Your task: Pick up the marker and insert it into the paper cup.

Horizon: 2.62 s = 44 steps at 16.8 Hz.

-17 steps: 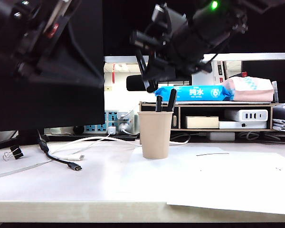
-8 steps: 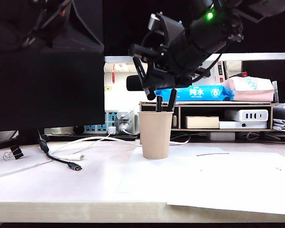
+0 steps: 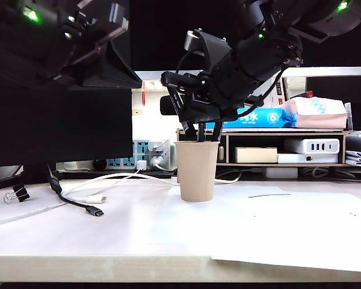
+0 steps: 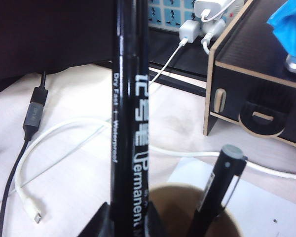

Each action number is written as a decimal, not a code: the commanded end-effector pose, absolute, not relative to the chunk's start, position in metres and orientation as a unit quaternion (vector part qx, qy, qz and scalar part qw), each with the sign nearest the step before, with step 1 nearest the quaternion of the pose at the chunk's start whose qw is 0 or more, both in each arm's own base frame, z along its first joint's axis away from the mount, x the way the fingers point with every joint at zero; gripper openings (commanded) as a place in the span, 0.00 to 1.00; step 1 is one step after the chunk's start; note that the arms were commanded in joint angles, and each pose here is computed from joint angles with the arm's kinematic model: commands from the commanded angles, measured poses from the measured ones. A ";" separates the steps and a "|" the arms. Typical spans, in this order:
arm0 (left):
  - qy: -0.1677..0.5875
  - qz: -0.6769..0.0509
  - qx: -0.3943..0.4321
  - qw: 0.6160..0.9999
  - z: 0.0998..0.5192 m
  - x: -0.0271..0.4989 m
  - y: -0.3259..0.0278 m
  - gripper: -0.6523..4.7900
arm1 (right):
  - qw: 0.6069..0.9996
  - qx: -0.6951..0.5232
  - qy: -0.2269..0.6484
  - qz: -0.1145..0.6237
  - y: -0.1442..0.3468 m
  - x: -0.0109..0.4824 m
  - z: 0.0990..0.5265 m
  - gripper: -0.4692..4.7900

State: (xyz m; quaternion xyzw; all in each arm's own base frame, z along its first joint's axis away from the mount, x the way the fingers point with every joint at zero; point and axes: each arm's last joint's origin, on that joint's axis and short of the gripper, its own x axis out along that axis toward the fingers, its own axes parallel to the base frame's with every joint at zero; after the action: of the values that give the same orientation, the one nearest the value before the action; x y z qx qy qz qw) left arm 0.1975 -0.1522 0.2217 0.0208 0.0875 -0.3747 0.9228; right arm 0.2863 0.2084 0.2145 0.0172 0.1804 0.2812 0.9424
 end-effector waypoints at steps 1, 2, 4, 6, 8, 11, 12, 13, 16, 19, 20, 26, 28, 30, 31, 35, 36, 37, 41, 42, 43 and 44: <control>0.055 -0.377 0.010 0.925 0.229 0.199 -0.153 0.11 | 0.944 0.017 0.168 0.283 0.210 0.287 0.217 0.24; 0.049 -0.377 0.008 0.925 0.230 0.199 -0.153 0.11 | 0.944 0.012 0.166 0.284 0.210 0.287 0.217 0.24; 0.040 -0.377 0.004 0.925 0.232 0.199 -0.153 0.11 | 0.947 0.000 0.162 0.279 0.209 0.288 0.217 0.24; 0.038 -0.377 0.004 0.925 0.233 0.199 -0.153 0.11 | 0.950 -0.009 0.159 0.268 0.208 0.289 0.217 0.24; 0.036 -0.377 0.004 0.925 0.233 0.199 -0.153 0.11 | 0.951 -0.015 0.158 0.264 0.208 0.290 0.215 0.24; 0.035 -0.377 0.003 0.926 0.233 0.199 -0.153 0.11 | 0.949 -0.020 0.172 0.265 0.209 0.292 0.206 0.24; 0.035 -0.376 0.003 0.926 0.233 0.199 -0.153 0.11 | 0.948 -0.020 0.173 0.265 0.210 0.292 0.205 0.24; 0.034 -0.376 0.003 0.926 0.233 0.199 -0.153 0.11 | 0.948 -0.020 0.173 0.265 0.210 0.292 0.204 0.24; 0.034 -0.376 0.003 0.926 0.234 0.199 -0.153 0.11 | 0.948 -0.021 0.175 0.264 0.210 0.292 0.204 0.24; 0.032 -0.376 0.005 0.926 0.234 0.199 -0.153 0.11 | 0.948 -0.023 0.179 0.262 0.209 0.292 0.203 0.24; 0.030 -0.375 0.004 0.926 0.234 0.199 -0.153 0.11 | 0.948 -0.023 0.180 0.262 0.209 0.292 0.203 0.24; 0.030 -0.376 0.004 0.926 0.234 0.199 -0.153 0.11 | 0.947 -0.027 0.190 0.259 0.209 0.292 0.201 0.24; 0.030 -0.376 0.004 0.926 0.234 0.199 -0.153 0.11 | 0.946 -0.028 0.192 0.259 0.209 0.291 0.200 0.24; 0.030 -0.376 0.004 0.926 0.234 0.199 -0.153 0.11 | 0.946 -0.028 0.192 0.259 0.209 0.291 0.200 0.24; 0.030 -0.376 0.004 0.926 0.234 0.199 -0.153 0.11 | 0.946 -0.029 0.192 0.259 0.209 0.291 0.200 0.25; 0.030 -0.376 0.004 0.926 0.234 0.199 -0.153 0.11 | 0.946 -0.029 0.192 0.259 0.209 0.291 0.200 0.30; 0.030 -0.376 0.004 0.926 0.234 0.199 -0.153 0.11 | 0.946 -0.029 0.192 0.259 0.209 0.291 0.200 0.30; 0.030 -0.376 0.004 0.926 0.234 0.199 -0.153 0.11 | 0.946 -0.029 0.192 0.259 0.209 0.291 0.200 0.30; 0.030 -0.376 0.004 0.926 0.234 0.199 -0.153 0.11 | 0.946 -0.028 0.192 0.259 0.209 0.291 0.201 0.30; 0.031 -0.376 0.004 0.926 0.234 0.199 -0.153 0.11 | 0.946 -0.028 0.192 0.259 0.209 0.291 0.201 0.30; 0.032 -0.376 0.005 0.926 0.234 0.199 -0.153 0.11 | 0.946 -0.028 0.191 0.259 0.209 0.291 0.201 0.30; 0.038 -0.376 0.006 0.926 0.233 0.199 -0.153 0.11 | 0.946 -0.026 0.187 0.265 0.211 0.290 0.202 0.29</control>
State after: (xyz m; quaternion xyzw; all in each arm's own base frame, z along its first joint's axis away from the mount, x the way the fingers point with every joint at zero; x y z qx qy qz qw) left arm 0.1987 -0.1531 0.2302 0.0055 0.0444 -0.3756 0.9257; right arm 0.2902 0.2091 0.1980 -0.0291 0.1994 0.2624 0.9437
